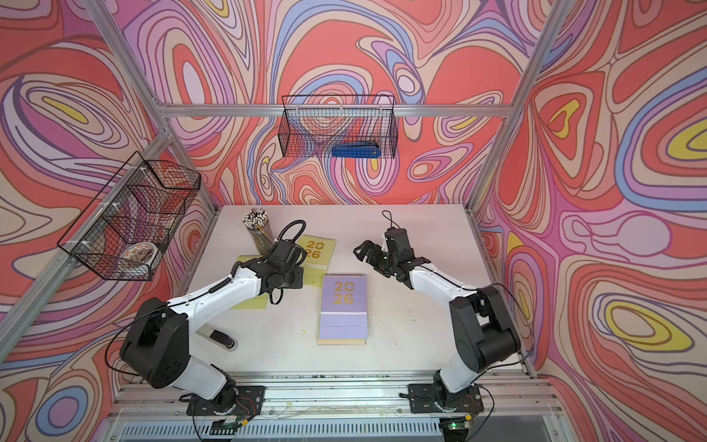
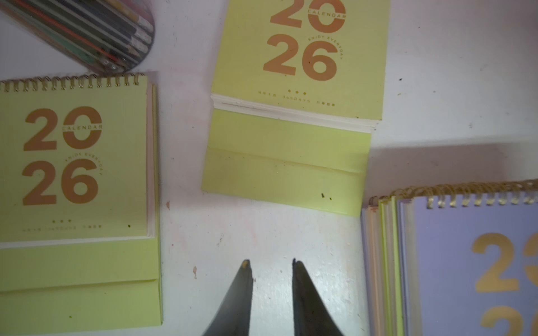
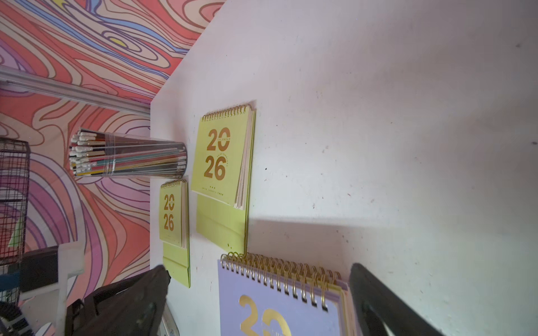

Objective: Stack the calendars
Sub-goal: Pick up the calendar at the center of the board.

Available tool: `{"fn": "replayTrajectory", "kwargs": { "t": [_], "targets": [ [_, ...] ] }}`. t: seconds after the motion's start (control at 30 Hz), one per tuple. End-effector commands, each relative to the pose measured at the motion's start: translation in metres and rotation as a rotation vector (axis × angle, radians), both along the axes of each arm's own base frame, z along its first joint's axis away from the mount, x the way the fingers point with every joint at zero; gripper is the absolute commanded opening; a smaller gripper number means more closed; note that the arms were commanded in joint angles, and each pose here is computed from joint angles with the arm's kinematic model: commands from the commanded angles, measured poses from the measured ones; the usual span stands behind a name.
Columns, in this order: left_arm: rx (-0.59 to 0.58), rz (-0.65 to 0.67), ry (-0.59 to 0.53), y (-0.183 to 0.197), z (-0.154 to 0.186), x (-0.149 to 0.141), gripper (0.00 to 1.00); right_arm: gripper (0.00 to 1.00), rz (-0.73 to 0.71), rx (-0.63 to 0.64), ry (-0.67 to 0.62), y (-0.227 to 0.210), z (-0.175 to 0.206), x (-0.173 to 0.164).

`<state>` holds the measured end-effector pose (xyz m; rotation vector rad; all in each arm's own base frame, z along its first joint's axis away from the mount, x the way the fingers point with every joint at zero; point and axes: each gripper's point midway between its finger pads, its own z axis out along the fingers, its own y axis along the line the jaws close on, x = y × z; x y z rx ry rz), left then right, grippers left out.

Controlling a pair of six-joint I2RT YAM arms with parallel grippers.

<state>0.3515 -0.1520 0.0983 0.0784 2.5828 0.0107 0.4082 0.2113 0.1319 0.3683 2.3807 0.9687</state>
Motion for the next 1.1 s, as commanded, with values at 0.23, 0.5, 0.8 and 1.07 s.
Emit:
{"fn": "replayTrajectory", "kwargs": {
  "t": [0.23, 0.5, 0.8, 1.07],
  "targets": [
    [0.289, -0.036, 0.016, 0.038, -0.014, 0.048, 0.0, 0.98, 0.037, 0.045, 0.098, 0.044, -0.027, 0.047],
    [0.3, -0.057, 0.038, 0.044, -0.03, 0.086, 0.0, 0.98, 0.079, 0.112, 0.168, 0.08, -0.052, 0.074],
    [0.294, -0.061, 0.1, 0.051, -0.045, 0.119, 0.0, 0.98, 0.105, 0.154, 0.218, 0.105, -0.068, 0.086],
    [0.257, -0.068, 0.22, 0.053, -0.064, 0.127, 0.0, 0.98, 0.105, 0.193, 0.259, 0.117, -0.082, 0.089]
  ]
}}
